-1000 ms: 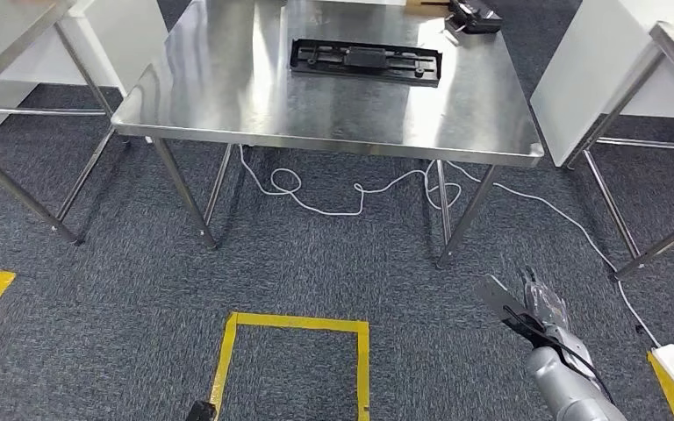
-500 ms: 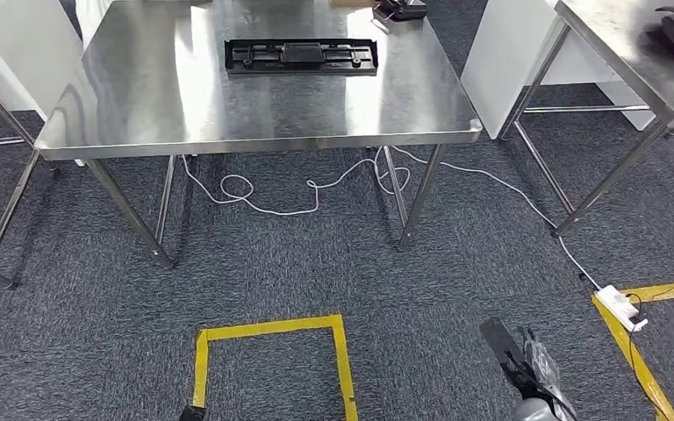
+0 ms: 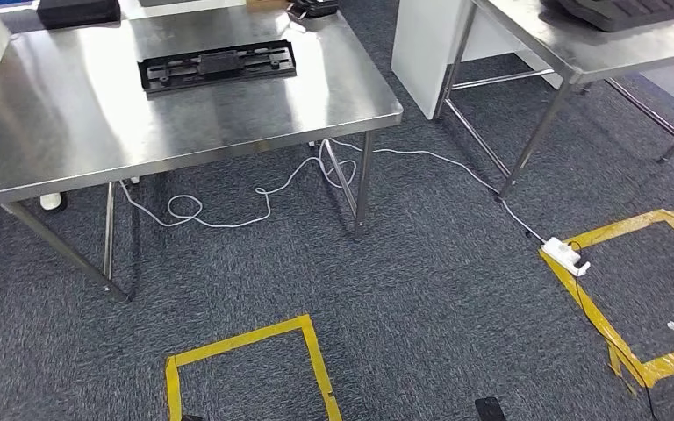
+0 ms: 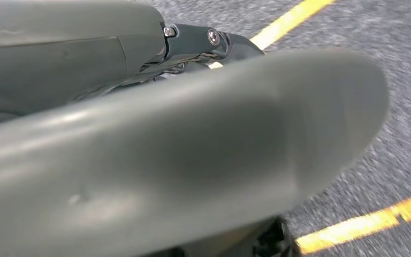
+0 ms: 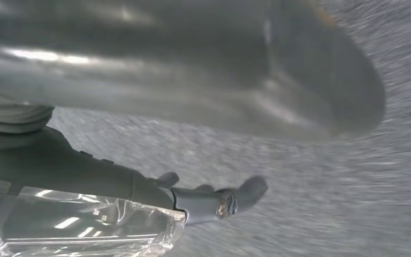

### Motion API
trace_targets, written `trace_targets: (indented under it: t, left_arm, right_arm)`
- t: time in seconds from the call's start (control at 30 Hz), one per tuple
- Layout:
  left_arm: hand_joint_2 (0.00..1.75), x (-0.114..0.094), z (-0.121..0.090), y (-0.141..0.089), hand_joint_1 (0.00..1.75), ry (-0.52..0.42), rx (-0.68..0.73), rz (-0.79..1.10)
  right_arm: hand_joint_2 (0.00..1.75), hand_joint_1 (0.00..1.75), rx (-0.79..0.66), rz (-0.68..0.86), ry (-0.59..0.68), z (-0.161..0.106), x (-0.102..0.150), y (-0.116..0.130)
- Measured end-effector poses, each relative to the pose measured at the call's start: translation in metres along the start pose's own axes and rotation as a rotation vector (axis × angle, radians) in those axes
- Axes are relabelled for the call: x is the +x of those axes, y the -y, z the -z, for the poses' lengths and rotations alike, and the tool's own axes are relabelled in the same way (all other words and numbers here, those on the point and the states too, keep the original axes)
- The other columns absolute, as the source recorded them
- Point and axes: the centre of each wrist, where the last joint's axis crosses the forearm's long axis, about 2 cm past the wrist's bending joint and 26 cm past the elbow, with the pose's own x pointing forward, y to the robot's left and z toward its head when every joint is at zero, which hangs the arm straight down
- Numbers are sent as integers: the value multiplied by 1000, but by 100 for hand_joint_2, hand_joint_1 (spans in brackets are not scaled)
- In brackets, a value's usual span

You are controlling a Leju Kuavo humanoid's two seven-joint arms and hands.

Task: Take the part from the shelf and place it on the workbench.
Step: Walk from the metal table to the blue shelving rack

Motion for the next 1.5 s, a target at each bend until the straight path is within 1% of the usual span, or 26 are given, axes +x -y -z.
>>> trace_targets:
  t: [0.13, 0.23, 0.33, 0.47, 0.53, 0.63, 0.77, 0.9, 1.03, 1.23, 1.5]
  left_arm:
    - [0, -4, -1, -3, 0, -12, 6, -1]
    - [0, -5, -1, -3, 0, -25, 5, 7]
    - [0, -5, -1, -4, 0, -48, -13, 71]
    - [0, -1, 0, 0, 0, -60, -54, 169]
    - [0, 2, 0, 3, 0, -56, -73, 190]
    - [0, 4, 1, 4, 0, -58, -97, 219]
    - [0, 9, 2, 5, 0, -61, -104, 247]
    - [0, 11, 3, 4, 0, -64, -103, 262]
    - [0, 13, 3, 6, 0, -62, -121, 278]
    - [0, 9, 2, 7, 0, -75, -125, 281]
    - [0, 11, 2, 8, 0, -64, -133, 307]
  right_arm:
    - [0, 0, 21, 15, -21, -4, -4, -9]
    - [0, 0, 59, -4, -54, -7, -10, -16]
    - [0, 0, 119, -41, -94, -14, -19, -29]
    - [0, 0, 177, -33, -147, -26, -37, -49]
    - [0, 0, 189, -32, -159, -30, -41, -54]
    - [0, 0, 190, -12, -158, -30, -40, -56]
    - [0, 0, 184, 64, -198, -31, -44, -56]
    - [0, 0, 180, 100, -213, -31, -42, -57]
    - [0, 0, 180, 105, -222, -32, -45, -57]
    - [0, 0, 184, 109, -229, -33, -46, -59]
    - [0, 0, 180, 105, -250, -34, -49, -58]
